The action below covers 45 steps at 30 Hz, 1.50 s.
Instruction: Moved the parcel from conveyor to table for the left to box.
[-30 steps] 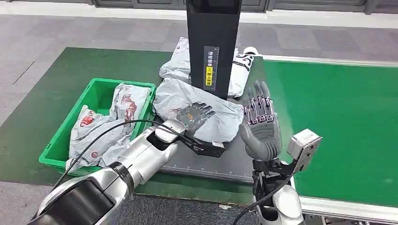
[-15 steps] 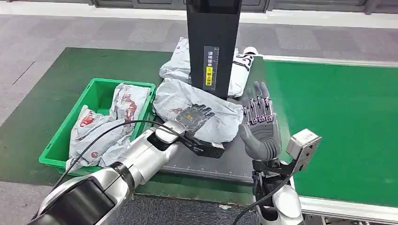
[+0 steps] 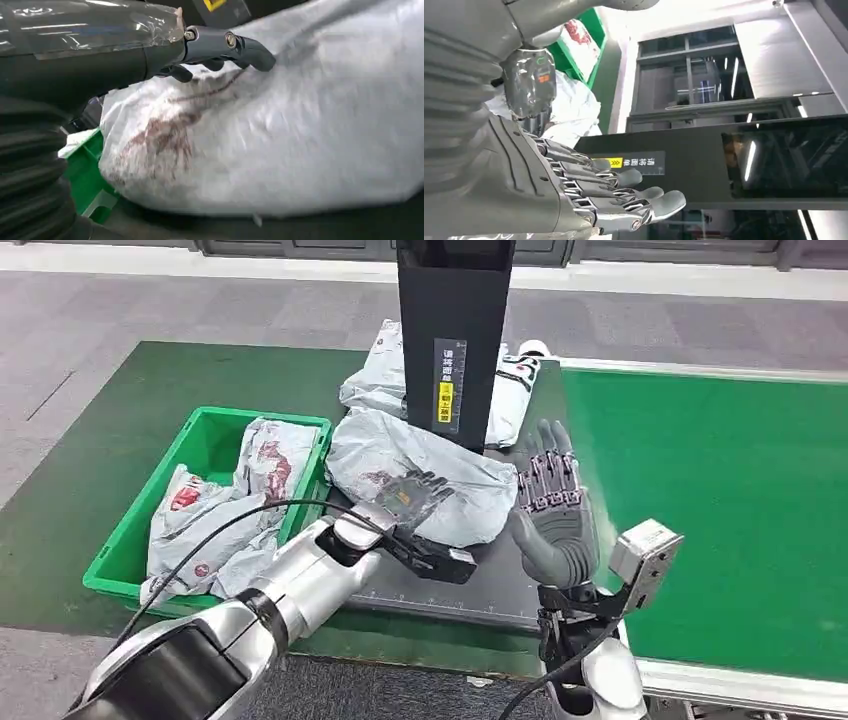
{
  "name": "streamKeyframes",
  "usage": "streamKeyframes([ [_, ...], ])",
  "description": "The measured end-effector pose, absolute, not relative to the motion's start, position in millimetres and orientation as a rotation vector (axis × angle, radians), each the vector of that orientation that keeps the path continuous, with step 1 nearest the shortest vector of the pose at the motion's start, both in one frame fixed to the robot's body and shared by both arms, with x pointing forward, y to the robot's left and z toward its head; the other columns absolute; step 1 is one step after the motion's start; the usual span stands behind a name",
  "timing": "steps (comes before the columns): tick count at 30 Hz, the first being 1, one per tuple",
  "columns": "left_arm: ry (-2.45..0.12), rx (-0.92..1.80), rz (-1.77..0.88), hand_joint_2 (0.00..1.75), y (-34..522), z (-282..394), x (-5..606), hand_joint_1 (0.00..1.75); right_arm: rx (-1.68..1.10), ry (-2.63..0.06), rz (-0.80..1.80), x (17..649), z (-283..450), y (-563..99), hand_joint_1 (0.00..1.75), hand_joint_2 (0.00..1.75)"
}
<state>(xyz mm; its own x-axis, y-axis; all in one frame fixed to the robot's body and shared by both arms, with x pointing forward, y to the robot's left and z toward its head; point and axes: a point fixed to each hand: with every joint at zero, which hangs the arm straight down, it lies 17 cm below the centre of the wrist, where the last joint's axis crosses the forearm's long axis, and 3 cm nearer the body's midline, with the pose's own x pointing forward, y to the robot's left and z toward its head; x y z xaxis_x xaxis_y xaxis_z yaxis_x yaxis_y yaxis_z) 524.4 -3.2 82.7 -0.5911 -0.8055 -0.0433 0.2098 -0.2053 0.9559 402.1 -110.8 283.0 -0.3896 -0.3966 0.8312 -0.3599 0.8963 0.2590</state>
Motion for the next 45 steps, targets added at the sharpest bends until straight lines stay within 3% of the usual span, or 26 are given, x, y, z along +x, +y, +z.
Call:
streamKeyframes([
  [35, -1.248, 0.833, -2.032, 1.75, 7.9, 44.6, 508.2, 1.75, 0.644, -1.994, -0.01, 395.2, 282.1, -99.4, 0.0, 1.75],
  [45, -1.497, 0.972, -1.768, 1.75, 9.4, 103.9, 536.1, 1.75, 0.61, -1.98, -0.031, 394.9, 274.0, -104.0, 0.0, 1.75],
])
